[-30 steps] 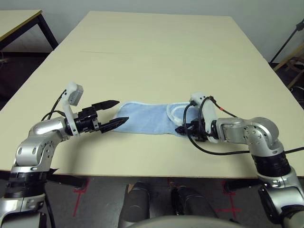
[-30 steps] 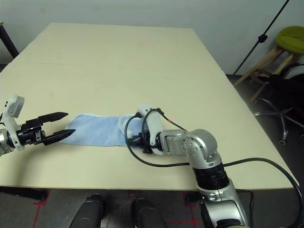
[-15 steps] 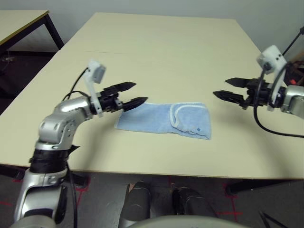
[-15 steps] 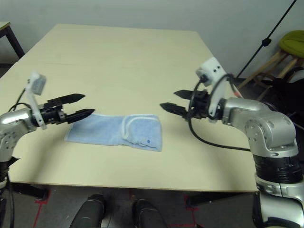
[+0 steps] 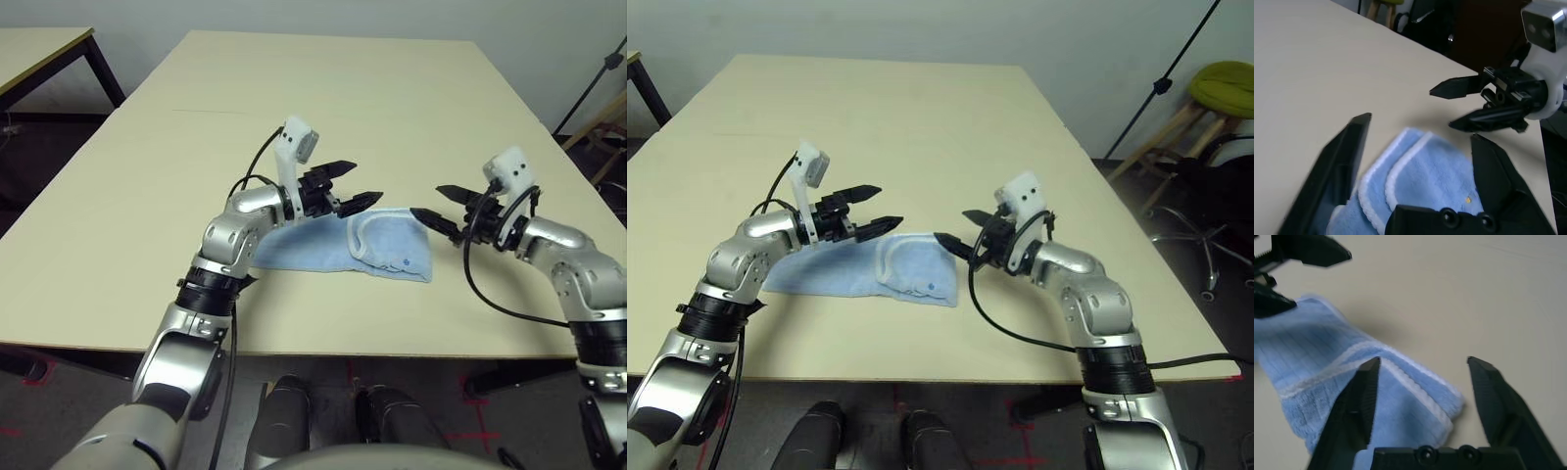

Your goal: Fold the towel and set it aside.

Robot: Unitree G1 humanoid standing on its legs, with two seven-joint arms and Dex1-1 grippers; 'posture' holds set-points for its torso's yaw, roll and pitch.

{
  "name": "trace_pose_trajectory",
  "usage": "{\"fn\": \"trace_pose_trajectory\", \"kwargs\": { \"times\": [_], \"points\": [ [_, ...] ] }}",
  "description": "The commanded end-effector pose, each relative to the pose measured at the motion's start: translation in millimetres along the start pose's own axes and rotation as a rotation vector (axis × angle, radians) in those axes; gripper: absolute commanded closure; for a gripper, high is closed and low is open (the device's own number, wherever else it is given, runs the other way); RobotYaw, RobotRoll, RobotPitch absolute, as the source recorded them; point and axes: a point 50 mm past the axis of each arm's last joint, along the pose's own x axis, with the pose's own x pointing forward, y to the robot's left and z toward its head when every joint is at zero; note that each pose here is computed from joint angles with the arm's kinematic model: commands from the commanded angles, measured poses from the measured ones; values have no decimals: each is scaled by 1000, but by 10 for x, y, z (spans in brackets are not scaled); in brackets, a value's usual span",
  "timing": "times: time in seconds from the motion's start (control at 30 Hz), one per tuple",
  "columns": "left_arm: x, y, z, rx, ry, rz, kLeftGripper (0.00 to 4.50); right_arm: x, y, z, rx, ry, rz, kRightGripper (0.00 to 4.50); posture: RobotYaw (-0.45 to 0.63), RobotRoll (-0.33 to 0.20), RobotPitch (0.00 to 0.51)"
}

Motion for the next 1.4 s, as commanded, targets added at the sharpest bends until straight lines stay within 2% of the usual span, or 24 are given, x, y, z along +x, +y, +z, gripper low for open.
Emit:
{"fn": "trace_pose_trajectory", "kwargs": {
  "times": [0.03,0.23,0.33,0.47,0.67,0.83,1.03,1.3,1.4],
  "points": [
    [27,-42,-101,-19,34,-7,1304,52,15,5,-16,-1,-3,2144,127,0,116],
    [73,-116,-133,-26,68,-52,3445,128,29,8,-21,-3,9,4396,138,0,115],
    [88,-139,-281,-40,119,-71,4483,157,32,-39,-28,11,13,4500,143,0,110],
    [107,-170,-394,-39,160,-88,4483,181,45,-97,-28,24,10,4500,143,0,102],
    [168,-226,-573,-22,251,-125,4483,241,66,-324,-8,88,-7,4500,130,0,96],
    [71,-230,-771,-10,343,-143,4483,346,69,-674,28,168,-29,4500,126,0,97],
    [-49,-208,-901,-25,385,-125,4483,431,11,-877,22,213,-49,4500,132,0,101],
    [-167,-132,-928,-40,386,-73,4483,421,-161,-829,4,194,-87,4500,135,0,100],
    [-180,-111,-789,-92,293,-38,4483,403,-163,-651,26,76,-56,4500,135,0,102]
  ]
}}
